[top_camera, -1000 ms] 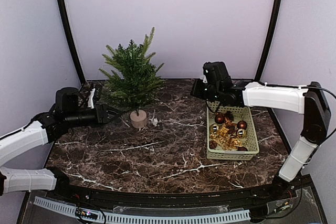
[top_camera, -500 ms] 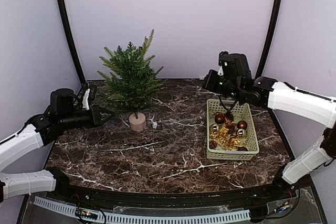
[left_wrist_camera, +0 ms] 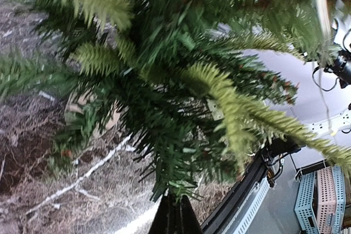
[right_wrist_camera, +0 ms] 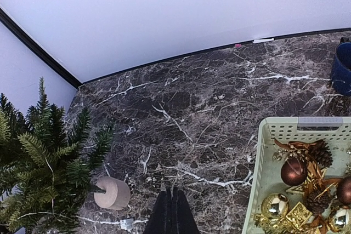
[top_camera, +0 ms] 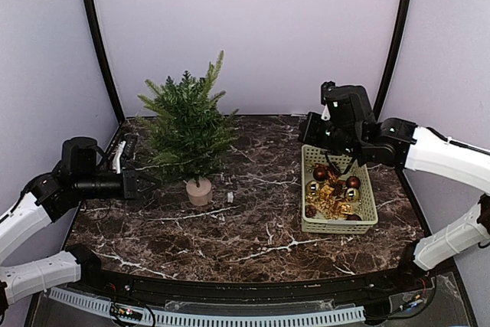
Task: Decorate the small christmas tree
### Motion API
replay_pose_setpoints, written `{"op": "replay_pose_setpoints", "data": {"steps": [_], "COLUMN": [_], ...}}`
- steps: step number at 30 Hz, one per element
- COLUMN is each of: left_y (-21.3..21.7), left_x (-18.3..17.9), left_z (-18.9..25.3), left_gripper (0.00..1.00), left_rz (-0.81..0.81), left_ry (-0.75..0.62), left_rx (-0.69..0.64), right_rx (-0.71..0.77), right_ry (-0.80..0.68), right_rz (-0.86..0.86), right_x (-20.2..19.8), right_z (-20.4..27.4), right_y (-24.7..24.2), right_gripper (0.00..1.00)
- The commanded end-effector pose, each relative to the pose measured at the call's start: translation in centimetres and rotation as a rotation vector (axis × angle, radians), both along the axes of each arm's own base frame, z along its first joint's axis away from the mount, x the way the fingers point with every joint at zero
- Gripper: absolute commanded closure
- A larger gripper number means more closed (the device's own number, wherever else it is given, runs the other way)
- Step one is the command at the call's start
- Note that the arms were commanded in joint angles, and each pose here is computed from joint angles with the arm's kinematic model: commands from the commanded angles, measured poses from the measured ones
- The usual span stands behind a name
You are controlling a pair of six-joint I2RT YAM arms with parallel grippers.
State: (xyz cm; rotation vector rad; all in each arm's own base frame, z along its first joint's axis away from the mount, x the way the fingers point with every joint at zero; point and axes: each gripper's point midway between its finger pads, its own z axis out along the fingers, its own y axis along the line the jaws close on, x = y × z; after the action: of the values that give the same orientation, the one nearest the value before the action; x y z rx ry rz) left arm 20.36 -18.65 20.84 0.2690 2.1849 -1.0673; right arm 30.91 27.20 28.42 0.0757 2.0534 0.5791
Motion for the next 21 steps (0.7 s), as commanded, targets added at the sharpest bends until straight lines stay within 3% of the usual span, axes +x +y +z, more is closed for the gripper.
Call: {"op": "replay_pose_setpoints", "data": {"steps": [1,6,8,12,16,21], "left_y": [0.5,0.7,0.8,1.9,3.1,4.9], "left_x": [-1.4,-1.6,-1.6,-1.2,-1.1,-0.5], "left_z": [-1.3,-0.8,-0.4,1.0,3.0,6.3], "left_gripper": [1.00,0.98,0.87,0.53,0.39,0.32], "left_rz": [-0.006,0.006,0.014,0.074,0.124,0.204], "left_ry": [0.067,0.059,0.056,0.027,-0.007,-0.055], "left_rx": [0.037,0.023,0.023,0.060,0.098,0.171], "right_rx": [0.022,0.022,0.007,-0.030,-0.025,-0.010], "right_ry": [-0.033,-0.070,-0.087,-0.096,-0.125,-0.162], "right_rz": [-0.019,-0.016,-0.013,-0.002,0.015,0.041], "right_x": [-0.8,-0.4,0.1,1.7,3.7,6.2], "right_z": [1.9,3.4,4.0,4.9,7.0,8.7], "right_y": [-0.2,0.1,0.5,1.8,3.4,5.0], "right_gripper": [1.00,1.00,1.00,1.00,1.00,1.00]}}
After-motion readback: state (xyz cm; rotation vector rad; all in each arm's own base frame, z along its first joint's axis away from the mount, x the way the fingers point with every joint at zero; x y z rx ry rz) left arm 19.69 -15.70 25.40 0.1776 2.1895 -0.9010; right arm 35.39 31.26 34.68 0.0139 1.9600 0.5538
